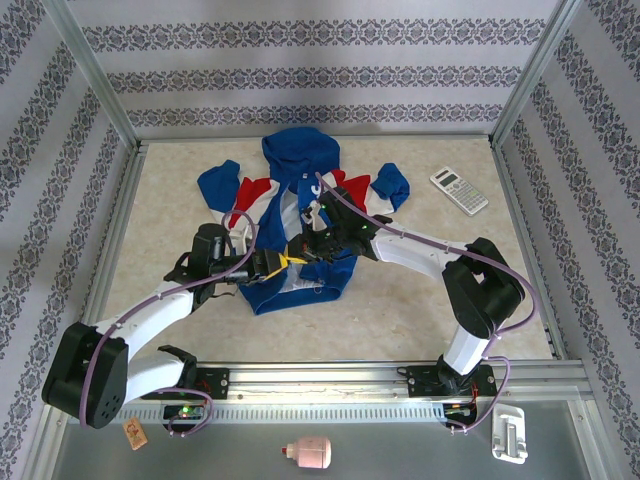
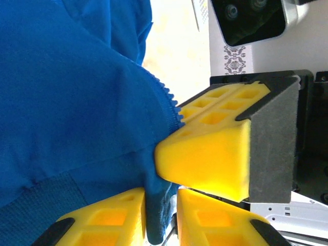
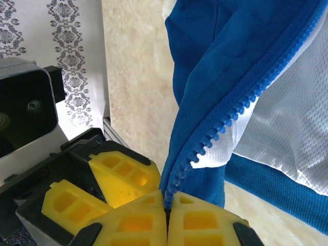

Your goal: Zip up the jacket

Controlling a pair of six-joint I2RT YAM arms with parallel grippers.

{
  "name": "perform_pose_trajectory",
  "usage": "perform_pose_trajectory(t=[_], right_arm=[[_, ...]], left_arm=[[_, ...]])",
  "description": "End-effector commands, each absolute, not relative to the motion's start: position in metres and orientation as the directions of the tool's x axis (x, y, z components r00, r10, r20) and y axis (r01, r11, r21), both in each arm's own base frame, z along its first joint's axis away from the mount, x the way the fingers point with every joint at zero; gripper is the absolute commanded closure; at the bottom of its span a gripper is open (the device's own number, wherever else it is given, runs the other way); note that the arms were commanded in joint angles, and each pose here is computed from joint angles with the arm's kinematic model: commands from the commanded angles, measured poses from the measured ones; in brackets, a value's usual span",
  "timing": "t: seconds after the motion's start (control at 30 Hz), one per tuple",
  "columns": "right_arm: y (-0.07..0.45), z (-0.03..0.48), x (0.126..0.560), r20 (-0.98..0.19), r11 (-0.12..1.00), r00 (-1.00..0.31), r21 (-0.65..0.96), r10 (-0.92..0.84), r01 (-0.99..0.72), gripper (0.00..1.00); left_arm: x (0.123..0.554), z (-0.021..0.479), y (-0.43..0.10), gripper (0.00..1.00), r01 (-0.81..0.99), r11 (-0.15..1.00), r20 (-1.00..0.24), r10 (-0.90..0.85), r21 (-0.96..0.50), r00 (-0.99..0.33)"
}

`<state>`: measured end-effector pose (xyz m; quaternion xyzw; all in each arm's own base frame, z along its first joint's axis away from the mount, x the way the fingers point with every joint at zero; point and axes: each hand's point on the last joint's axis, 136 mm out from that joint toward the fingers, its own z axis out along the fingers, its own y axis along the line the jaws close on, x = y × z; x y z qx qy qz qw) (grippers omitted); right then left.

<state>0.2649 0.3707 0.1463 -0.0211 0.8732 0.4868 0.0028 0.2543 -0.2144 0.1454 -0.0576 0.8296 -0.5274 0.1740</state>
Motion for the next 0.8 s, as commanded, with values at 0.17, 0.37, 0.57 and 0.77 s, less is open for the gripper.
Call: perform_pose_trajectory(t=[0.17,0.37,0.57,0.77], right_arm=[[0.377,0.159,0.267,-0.050,0.511,-0.998,0.858,-0.035,-0.061,1.00],[0.377,0.158,0.267,-0.051,0.511,-0.998,0.857,-0.039,-0.064,1.00],[0.353,0.156,0.278,-0.087,0.544,-0.996,0.835,-0.013,-0.080,0.75],[0.301,0.144,0.289,-0.128,0.644,-0.990,0.763,0.064,-0.057,0.67]], left_arm=[[0.251,0.154,-0.222,0.83,0.125,0.375,-0.235,-0.265,-0.919,-0.935],[0.251,0.155,-0.223,1.00,0.131,0.357,-0.234,-0.264,-0.925,-0.936],[0.254,0.157,-0.221,1.00,0.151,0.356,-0.262,-0.288,-0.922,-0.921],[0.261,0.158,-0.218,1.00,0.155,0.340,-0.270,-0.323,-0.928,-0.907]])
